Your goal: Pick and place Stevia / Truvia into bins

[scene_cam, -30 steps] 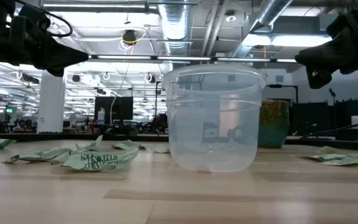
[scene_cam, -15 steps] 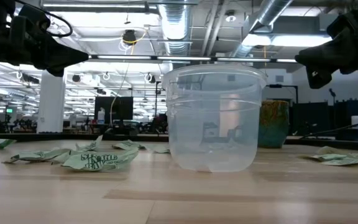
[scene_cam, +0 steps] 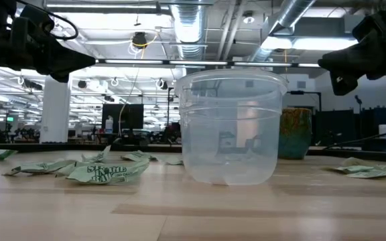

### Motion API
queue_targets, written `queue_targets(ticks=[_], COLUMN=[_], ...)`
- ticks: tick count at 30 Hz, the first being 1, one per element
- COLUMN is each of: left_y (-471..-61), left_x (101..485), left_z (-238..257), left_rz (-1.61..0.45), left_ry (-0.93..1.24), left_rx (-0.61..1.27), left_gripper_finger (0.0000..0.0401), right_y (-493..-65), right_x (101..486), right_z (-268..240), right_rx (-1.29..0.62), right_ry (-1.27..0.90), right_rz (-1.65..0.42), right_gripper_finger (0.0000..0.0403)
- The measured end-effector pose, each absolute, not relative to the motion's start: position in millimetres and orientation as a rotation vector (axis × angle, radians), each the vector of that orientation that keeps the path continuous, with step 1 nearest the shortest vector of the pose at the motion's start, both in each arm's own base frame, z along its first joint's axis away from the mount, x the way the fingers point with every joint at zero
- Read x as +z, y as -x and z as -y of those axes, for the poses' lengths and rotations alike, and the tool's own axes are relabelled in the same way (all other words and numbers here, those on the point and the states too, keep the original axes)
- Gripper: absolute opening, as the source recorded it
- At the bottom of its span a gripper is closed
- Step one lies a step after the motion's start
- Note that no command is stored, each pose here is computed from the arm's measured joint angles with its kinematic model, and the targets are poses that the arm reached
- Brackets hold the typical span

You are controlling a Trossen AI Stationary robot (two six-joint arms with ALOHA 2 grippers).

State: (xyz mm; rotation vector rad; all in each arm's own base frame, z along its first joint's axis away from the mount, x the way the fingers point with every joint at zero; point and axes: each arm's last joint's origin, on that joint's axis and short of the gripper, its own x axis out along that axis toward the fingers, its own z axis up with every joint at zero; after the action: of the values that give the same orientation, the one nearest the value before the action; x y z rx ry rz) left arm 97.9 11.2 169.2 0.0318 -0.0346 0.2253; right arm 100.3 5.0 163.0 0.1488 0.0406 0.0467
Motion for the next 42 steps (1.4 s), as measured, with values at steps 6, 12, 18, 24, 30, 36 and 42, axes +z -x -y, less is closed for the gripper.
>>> queue_targets(ticks=[6,12,18,24,30,36,42], left_y=[-98,-98,-98,-98,-98,-98,-97], left_x=[169,169,169,169,169,169,171], left_z=[-11,-11,-11,-11,-11,-11,-13], left_rz=[0.034,0.034,0.034,0.035,0.034,0.021,0.0], left_ry=[-0.032,-0.032,-0.032,-0.032,-0.033,-0.153,-0.351], left_rx=[0.226,0.226,0.226,0.226,0.226,0.233,0.301], left_gripper_finger=[0.0,0.0,0.0,0.0,0.0,0.0,0.0], right_y=[-100,-100,-98,-87,-77,-73,-73], right_x=[163,163,188,215,230,252,275], right_z=[-5,-5,-1,0,1,-1,-1], right_rx=[0.046,0.038,-0.072,-0.067,-0.052,-0.005,0.0], right_ry=[-0.148,-0.147,-0.17,-0.201,-0.216,-0.177,-0.178], right_rz=[-0.04,-0.034,0.236,0.54,0.712,0.669,0.525], right_gripper_finger=[0.0058,0.0058,0.0058,0.0058,0.0058,0.0058,0.0058])
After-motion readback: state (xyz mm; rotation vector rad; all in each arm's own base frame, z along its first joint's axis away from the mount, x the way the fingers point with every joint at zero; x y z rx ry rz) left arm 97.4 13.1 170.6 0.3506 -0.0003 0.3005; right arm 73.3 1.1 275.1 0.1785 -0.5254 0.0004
